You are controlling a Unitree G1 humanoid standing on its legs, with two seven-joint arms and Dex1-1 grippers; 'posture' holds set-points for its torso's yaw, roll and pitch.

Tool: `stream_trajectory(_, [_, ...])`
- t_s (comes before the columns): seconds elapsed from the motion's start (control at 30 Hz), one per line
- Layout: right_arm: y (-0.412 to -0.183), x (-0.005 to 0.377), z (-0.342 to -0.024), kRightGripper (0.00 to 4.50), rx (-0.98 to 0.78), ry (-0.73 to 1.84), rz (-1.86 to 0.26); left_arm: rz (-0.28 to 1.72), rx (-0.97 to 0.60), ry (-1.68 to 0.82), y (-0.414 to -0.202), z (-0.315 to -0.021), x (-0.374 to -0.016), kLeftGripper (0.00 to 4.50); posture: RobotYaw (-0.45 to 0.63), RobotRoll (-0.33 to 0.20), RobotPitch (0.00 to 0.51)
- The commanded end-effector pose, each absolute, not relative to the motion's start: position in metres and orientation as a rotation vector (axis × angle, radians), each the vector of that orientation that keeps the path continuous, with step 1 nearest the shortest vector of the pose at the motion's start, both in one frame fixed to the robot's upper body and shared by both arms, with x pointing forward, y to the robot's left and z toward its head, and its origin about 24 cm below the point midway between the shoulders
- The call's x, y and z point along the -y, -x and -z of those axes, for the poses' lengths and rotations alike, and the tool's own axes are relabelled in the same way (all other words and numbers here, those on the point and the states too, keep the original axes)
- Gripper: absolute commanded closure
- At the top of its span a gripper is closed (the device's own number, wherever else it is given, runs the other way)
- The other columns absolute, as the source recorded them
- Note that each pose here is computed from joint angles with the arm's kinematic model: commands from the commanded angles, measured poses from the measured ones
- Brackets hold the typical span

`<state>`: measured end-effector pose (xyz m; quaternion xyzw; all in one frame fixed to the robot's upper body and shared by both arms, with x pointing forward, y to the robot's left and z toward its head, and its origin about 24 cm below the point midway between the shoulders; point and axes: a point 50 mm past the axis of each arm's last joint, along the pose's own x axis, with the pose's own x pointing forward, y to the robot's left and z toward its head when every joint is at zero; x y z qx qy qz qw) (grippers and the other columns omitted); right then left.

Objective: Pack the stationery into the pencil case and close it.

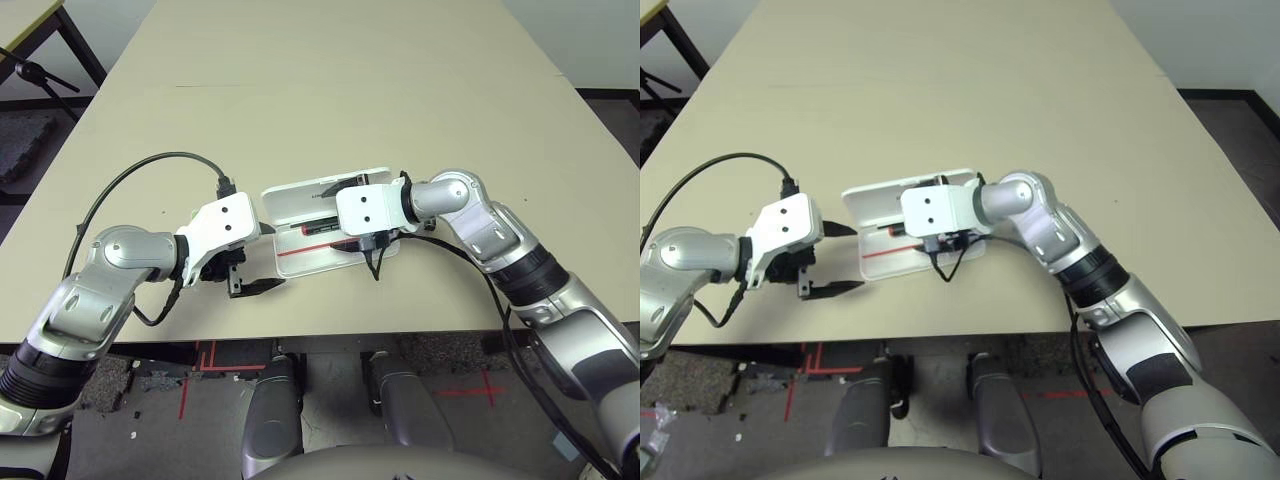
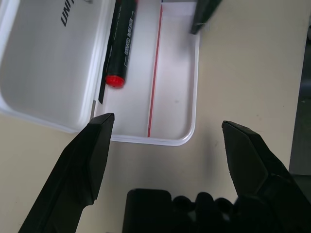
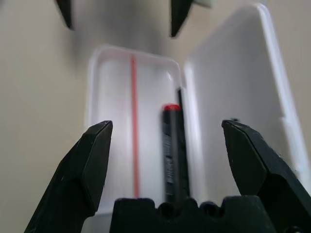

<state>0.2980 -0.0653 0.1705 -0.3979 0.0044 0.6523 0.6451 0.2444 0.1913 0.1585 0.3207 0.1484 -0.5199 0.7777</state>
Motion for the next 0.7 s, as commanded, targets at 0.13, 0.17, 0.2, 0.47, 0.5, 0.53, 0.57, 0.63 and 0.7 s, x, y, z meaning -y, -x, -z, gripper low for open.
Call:
stream_trajectory(0.13, [-0.282,0.090,-0.180,0.02,-0.174,0.755,-1.605,1.039,-0.321,-0.597,-0.241,-0.162,-0.201,0.00,0.04,0.000,0.179])
stream_trajectory(0.17, [-0.281,0.095,-0.182,0.02,-0.192,0.743,-1.610,1.007,-0.324,-0.583,-0.241,-0.163,-0.204,0.00,0.04,0.000,0.182])
stream_trajectory(0.2, [-0.282,0.102,-0.183,0.02,-0.218,0.720,-1.609,0.959,-0.331,-0.562,-0.241,-0.163,-0.208,0.00,0.04,0.000,0.182])
stream_trajectory(0.47, [-0.281,0.143,-0.189,0.02,-0.326,0.629,-1.574,0.581,-0.422,-0.417,-0.243,-0.160,-0.231,0.00,0.05,0.000,0.202])
stream_trajectory(0.5, [-0.281,0.146,-0.188,0.02,-0.335,0.627,-1.565,0.526,-0.432,-0.391,-0.244,-0.159,-0.233,0.00,0.05,0.000,0.208])
stream_trajectory(0.53, [-0.281,0.149,-0.187,0.02,-0.342,0.626,-1.554,0.469,-0.437,-0.361,-0.246,-0.158,-0.235,0.00,0.05,0.000,0.210])
stream_trajectory(0.57, [-0.280,0.151,-0.187,0.02,-0.348,0.626,-1.546,0.425,-0.440,-0.335,-0.247,-0.157,-0.236,0.00,0.05,0.000,0.212])
stream_trajectory(0.63, [-0.279,0.153,-0.185,0.02,-0.357,0.624,-1.535,0.343,-0.449,-0.281,-0.250,-0.157,-0.238,0.00,0.05,0.000,0.214])
stream_trajectory(0.7, [-0.278,0.154,-0.183,0.02,-0.362,0.622,-1.527,0.233,-0.469,-0.241,-0.255,-0.155,-0.243,0.00,0.05,0.000,0.214])
